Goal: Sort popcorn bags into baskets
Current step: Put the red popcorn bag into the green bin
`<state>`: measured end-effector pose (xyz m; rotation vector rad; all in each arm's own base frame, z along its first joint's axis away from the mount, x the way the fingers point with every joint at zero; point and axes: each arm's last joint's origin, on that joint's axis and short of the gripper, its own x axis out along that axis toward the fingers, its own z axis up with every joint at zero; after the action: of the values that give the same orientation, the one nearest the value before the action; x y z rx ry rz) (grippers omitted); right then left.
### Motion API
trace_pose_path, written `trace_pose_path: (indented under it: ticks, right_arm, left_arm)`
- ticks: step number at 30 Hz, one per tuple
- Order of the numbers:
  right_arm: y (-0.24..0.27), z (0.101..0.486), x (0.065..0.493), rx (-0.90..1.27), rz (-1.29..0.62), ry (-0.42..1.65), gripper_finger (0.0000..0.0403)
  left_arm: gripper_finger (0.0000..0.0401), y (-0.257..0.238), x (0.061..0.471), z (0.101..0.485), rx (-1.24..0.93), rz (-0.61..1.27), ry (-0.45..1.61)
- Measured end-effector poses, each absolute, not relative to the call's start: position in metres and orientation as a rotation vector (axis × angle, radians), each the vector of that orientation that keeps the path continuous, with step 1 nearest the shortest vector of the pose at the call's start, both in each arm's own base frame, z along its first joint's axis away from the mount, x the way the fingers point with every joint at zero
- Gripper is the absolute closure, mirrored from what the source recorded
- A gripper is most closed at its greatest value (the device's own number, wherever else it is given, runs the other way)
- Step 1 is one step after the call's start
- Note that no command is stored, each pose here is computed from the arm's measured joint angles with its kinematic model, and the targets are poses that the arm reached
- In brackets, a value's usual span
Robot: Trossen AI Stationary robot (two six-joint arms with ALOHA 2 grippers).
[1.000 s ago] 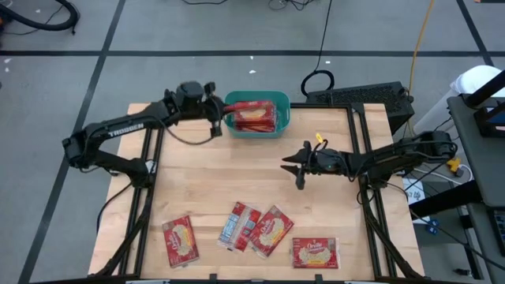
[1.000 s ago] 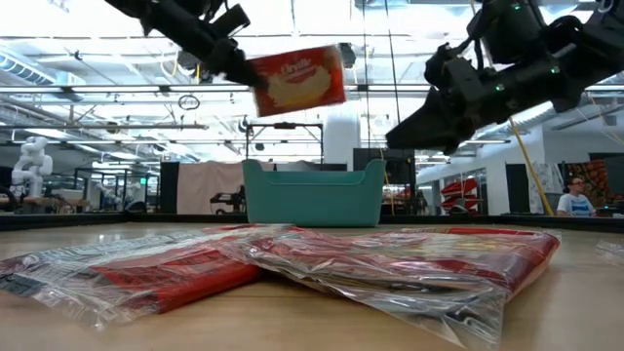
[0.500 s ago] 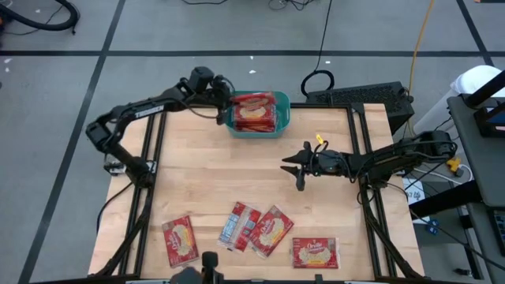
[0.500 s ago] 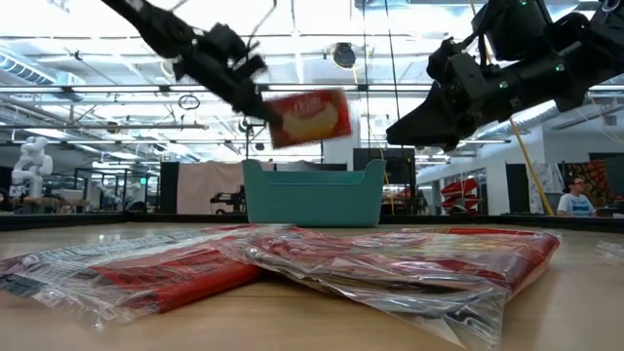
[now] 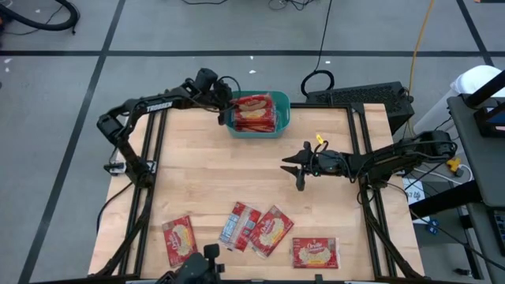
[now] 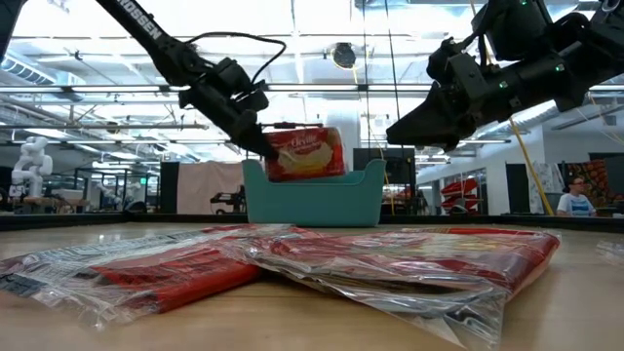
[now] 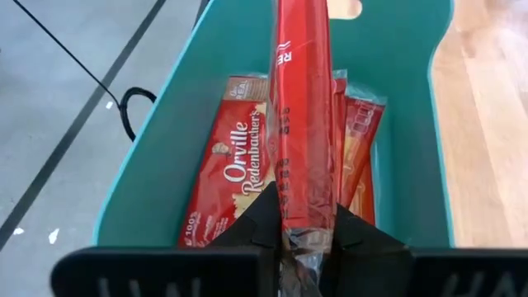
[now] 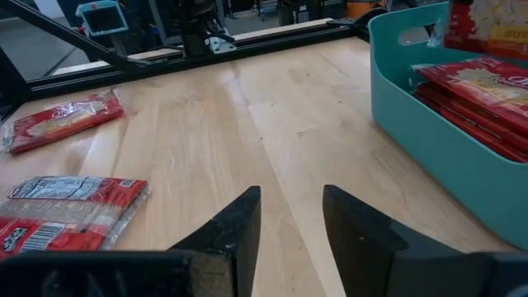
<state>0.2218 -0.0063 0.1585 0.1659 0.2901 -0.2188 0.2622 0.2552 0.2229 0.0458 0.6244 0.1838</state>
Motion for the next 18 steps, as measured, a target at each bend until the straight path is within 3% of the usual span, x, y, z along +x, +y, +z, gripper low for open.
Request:
trace_pose_path:
  ticks: [18]
  right_arm:
    - [-0.0063, 0.1588, 0.2219, 0.166, -0.219, 0.289, 0.0275]
  left_arm:
    - [0.0363, 0.2615, 0.2626, 0.2128, 0.012, 0.191, 0.631]
